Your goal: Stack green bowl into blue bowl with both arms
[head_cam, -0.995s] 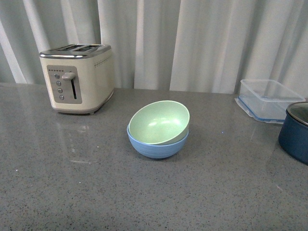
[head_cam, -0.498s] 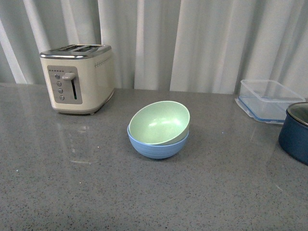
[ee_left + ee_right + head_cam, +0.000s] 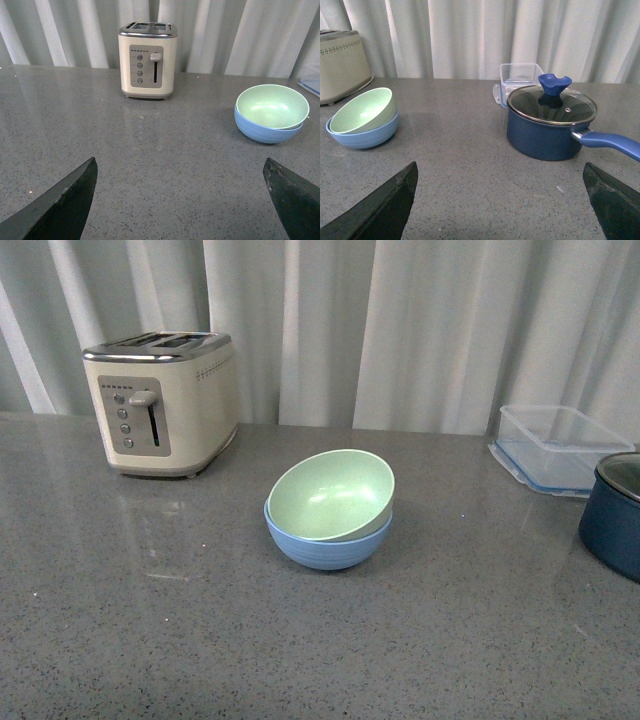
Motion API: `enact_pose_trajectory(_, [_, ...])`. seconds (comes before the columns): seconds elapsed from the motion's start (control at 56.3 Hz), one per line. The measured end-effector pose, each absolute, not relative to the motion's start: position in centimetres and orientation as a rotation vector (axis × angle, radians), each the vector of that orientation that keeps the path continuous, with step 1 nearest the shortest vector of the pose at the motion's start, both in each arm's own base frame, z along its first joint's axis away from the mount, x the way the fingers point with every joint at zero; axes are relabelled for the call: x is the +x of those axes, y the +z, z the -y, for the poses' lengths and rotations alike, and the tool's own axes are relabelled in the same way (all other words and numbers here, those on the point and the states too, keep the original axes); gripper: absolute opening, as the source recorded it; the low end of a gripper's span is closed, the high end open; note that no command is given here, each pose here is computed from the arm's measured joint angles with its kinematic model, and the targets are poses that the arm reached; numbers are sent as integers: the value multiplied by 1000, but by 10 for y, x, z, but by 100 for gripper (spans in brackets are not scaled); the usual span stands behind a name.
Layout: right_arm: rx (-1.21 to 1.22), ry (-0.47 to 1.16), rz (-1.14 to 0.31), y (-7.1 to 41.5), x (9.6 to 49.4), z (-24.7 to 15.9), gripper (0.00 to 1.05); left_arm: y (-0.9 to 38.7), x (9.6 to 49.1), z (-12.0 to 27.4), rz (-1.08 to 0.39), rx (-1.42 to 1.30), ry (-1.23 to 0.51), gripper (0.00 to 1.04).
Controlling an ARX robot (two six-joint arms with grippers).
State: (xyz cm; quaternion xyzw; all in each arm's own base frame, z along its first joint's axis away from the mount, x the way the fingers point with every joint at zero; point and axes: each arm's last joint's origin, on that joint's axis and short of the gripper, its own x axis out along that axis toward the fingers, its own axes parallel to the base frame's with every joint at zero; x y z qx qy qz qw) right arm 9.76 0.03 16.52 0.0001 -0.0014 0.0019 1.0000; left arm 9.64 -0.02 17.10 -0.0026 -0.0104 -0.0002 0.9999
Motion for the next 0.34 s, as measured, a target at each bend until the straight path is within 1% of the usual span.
enact_pose_trajectory(0.338, [0,4,3,165,98,0,95,171,96,0,21,-5,0,98])
